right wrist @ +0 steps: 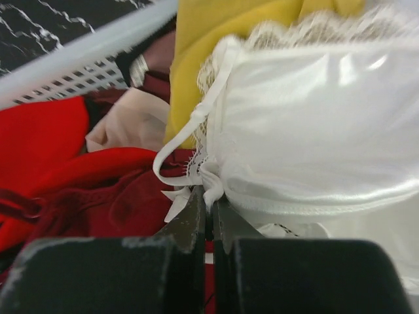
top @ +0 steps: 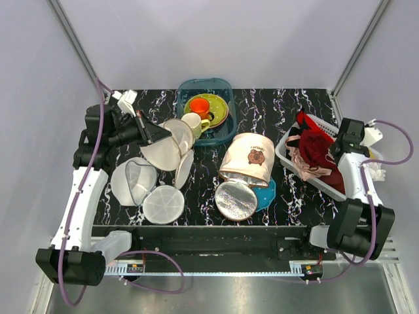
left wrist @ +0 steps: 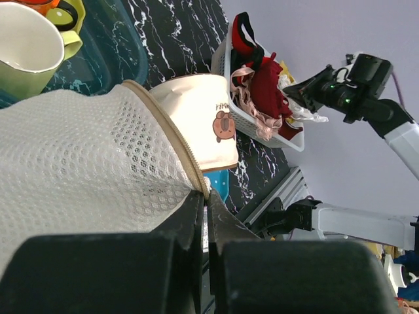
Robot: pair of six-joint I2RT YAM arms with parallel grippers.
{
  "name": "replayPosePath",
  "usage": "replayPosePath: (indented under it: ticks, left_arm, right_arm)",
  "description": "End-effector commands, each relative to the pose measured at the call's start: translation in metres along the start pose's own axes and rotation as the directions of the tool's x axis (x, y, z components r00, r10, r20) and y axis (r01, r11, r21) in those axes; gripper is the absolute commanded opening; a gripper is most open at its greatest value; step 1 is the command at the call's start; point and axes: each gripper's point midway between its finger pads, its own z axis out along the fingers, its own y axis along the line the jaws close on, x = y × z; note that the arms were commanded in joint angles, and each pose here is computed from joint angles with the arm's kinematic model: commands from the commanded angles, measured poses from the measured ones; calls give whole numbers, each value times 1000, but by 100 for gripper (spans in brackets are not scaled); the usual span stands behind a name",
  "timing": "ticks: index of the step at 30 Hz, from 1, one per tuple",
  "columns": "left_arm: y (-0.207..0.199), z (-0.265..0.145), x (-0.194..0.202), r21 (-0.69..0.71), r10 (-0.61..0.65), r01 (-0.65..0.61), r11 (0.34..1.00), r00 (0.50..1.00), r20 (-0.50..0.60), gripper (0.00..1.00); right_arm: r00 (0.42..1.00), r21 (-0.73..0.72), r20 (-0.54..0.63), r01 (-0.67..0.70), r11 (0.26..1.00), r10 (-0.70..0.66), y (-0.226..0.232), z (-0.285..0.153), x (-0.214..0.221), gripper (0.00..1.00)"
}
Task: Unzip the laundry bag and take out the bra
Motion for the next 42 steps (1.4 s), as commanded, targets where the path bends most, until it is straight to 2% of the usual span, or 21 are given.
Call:
replayPosePath:
  ticks: [1, 6, 8, 11, 15, 21, 22, 23, 25, 28, 36, 41, 42]
  left_arm:
    - [-3, -4, -13, 1, 26, -26, 1000, 998, 59, 0]
    - [17, -8, -37, -99, 77, -63, 993, 987, 141, 0]
    - [39, -7, -50, -160, 53, -23, 987, 982, 184, 0]
    - [42, -4, -65, -131, 11, 18, 991, 977, 213, 0]
    - [54, -3, -89, -157, -25, 69, 985, 963, 269, 0]
    - [77, -26, -132, -233, -18, 111, 966, 930, 367, 0]
    - [94, -31, -140, -279, -16, 136, 951, 919, 394, 0]
    - [100, -33, -147, -304, -1, 133, 943, 917, 399, 0]
    - [124, -33, -154, -321, -49, 190, 928, 915, 399, 0]
    - [135, -27, -158, -270, -100, 223, 937, 909, 405, 0]
    - [166, -8, -153, -248, -180, 277, 928, 919, 351, 0]
    - [172, -2, -154, -240, -199, 287, 927, 921, 336, 0]
    - [172, -2, -154, -236, -200, 287, 929, 921, 334, 0]
  right_arm:
    - [996, -54, -15, -89, 995, 88, 17, 19, 7, 0]
    - [993, -126, -85, -93, 988, 83, 33, 27, 23, 0]
    - [993, -127, -96, -85, 988, 73, 35, 30, 25, 0]
    - [994, -121, -101, -59, 991, 47, 33, 34, 28, 0]
    - [991, -124, -128, -56, 991, 40, 34, 38, 35, 0]
    - [988, -98, -154, -46, 994, 30, 27, 44, 49, 0]
    - [988, -98, -149, -42, 994, 27, 26, 44, 49, 0]
    - [989, -97, -148, -45, 994, 30, 26, 46, 49, 0]
    - [987, -99, -158, -44, 994, 28, 26, 49, 55, 0]
    - [982, -98, -187, -49, 994, 30, 26, 55, 64, 0]
    - [965, -109, -260, -63, 992, 32, 28, 66, 90, 0]
    - [966, -181, -248, -125, 976, 78, 46, 47, 71, 0]
    - [968, -192, -237, -133, 972, 85, 48, 43, 66, 4]
